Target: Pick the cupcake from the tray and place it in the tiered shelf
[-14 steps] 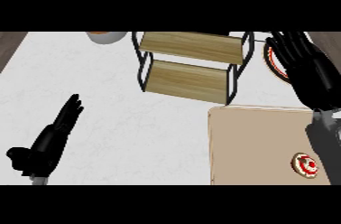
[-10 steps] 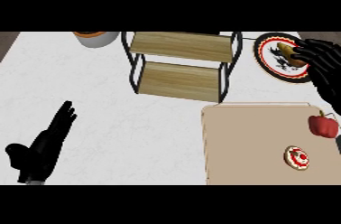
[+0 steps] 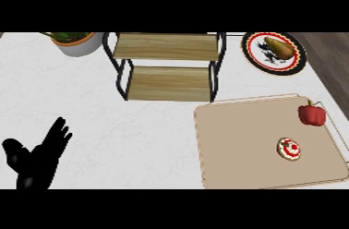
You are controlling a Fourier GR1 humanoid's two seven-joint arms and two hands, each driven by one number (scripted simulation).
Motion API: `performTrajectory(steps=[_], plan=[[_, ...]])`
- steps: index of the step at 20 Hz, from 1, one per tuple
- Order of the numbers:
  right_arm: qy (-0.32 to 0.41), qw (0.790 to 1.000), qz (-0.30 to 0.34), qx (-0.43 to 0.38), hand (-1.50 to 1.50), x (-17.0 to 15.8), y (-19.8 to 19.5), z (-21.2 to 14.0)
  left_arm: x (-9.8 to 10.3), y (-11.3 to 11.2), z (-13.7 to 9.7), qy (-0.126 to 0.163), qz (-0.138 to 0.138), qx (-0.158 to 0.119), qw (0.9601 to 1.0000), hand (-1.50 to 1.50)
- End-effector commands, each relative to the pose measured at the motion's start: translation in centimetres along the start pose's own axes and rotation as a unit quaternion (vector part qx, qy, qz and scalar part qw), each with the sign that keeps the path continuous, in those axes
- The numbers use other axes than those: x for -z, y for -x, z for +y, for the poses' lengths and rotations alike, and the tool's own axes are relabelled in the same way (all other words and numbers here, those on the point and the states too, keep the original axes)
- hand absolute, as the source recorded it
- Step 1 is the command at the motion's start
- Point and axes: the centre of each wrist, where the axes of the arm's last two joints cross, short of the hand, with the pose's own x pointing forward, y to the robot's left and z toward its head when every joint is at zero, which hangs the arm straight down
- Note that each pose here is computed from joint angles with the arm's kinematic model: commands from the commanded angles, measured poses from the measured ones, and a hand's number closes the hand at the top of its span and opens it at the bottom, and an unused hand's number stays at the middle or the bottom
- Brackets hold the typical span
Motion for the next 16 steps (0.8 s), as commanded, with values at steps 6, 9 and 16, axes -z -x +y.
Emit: performTrajectory(steps=[6, 9, 16], plan=[[-0.089, 0.995, -0.004, -0.042, -1.50, -10.2, 0.5, -6.3, 1.8, -0.3, -1.9, 0.021, 0.038, -0.002, 0.9990, 0.00], [-0.113, 0.992, -0.005, -0.048, -1.50, -12.0, -2.3, -7.2, 2.3, -1.1, -3.0, 0.034, 0.030, 0.003, 0.9990, 0.00], [-0.123, 0.983, 0.066, -0.119, -1.50, -14.1, -9.1, -4.6, 3.3, -1.9, -2.0, 0.047, 0.034, 0.018, 0.9981, 0.00]])
